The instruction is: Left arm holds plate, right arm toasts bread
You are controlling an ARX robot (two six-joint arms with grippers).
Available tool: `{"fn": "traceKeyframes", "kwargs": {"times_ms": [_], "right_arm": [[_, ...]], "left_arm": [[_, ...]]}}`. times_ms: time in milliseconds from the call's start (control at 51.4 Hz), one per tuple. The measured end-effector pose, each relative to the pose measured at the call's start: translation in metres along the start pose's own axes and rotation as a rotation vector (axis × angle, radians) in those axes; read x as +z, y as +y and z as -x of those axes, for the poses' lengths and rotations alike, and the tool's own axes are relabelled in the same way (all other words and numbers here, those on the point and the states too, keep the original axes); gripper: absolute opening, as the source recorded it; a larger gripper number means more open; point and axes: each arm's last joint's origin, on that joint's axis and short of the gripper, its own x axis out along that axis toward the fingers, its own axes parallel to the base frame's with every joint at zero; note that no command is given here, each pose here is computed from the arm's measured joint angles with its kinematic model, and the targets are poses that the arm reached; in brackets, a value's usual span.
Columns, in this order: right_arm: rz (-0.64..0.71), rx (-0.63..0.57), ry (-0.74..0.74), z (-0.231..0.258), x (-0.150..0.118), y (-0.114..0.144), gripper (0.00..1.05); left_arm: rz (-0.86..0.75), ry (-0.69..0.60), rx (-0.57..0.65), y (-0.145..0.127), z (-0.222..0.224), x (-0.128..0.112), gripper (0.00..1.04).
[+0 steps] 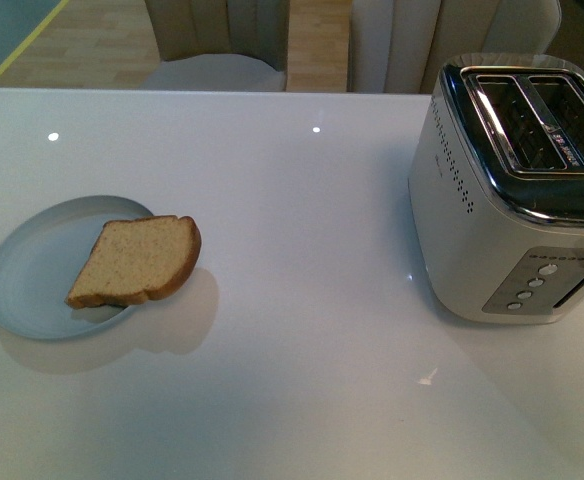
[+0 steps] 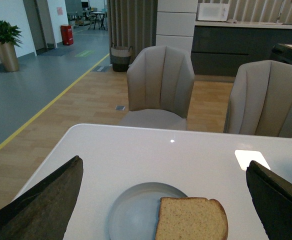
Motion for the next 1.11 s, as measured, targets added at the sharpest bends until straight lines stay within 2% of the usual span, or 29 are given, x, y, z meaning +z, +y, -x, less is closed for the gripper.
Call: {"fn": "traceKeyframes", "kwargs": {"times_ms": [505, 564, 622, 680, 719, 952, 1108], "right_arm": [[0.000, 0.000, 0.000, 0.000, 0.000, 0.000, 0.96], [0.000, 0.000, 0.000, 0.000, 0.000, 0.000, 0.96], [0.000, 0.000, 0.000, 0.000, 0.000, 0.000, 0.96], [0.000, 0.000, -0.001, 0.000, 0.000, 0.000, 0.96], [0.000, 0.000, 0.000, 0.000, 0.000, 0.000, 0.96], [0.000, 0.000, -0.001, 0.000, 0.000, 0.000, 0.96], [0.000, 0.000, 0.000, 0.000, 0.000, 0.000, 0.96]], "left_arm": [[0.000, 0.000, 0.000, 0.000, 0.000, 0.000, 0.98], [0.054, 0.112, 0.046, 0.000, 0.000, -0.001, 0.98], [0.127, 0.345, 0.117, -0.002, -0.002, 0.001, 0.98], [0.162, 0.472, 0.133, -0.002, -0.004, 0.000, 0.98], [0.180, 0.504, 0.137, -0.003, -0.007, 0.000, 0.98], [0.217, 0.482, 0.133, 0.009, -0.054, 0.022, 0.98], [0.211, 0.485, 0.131, 0.024, -0.102, 0.019, 0.98]]}}
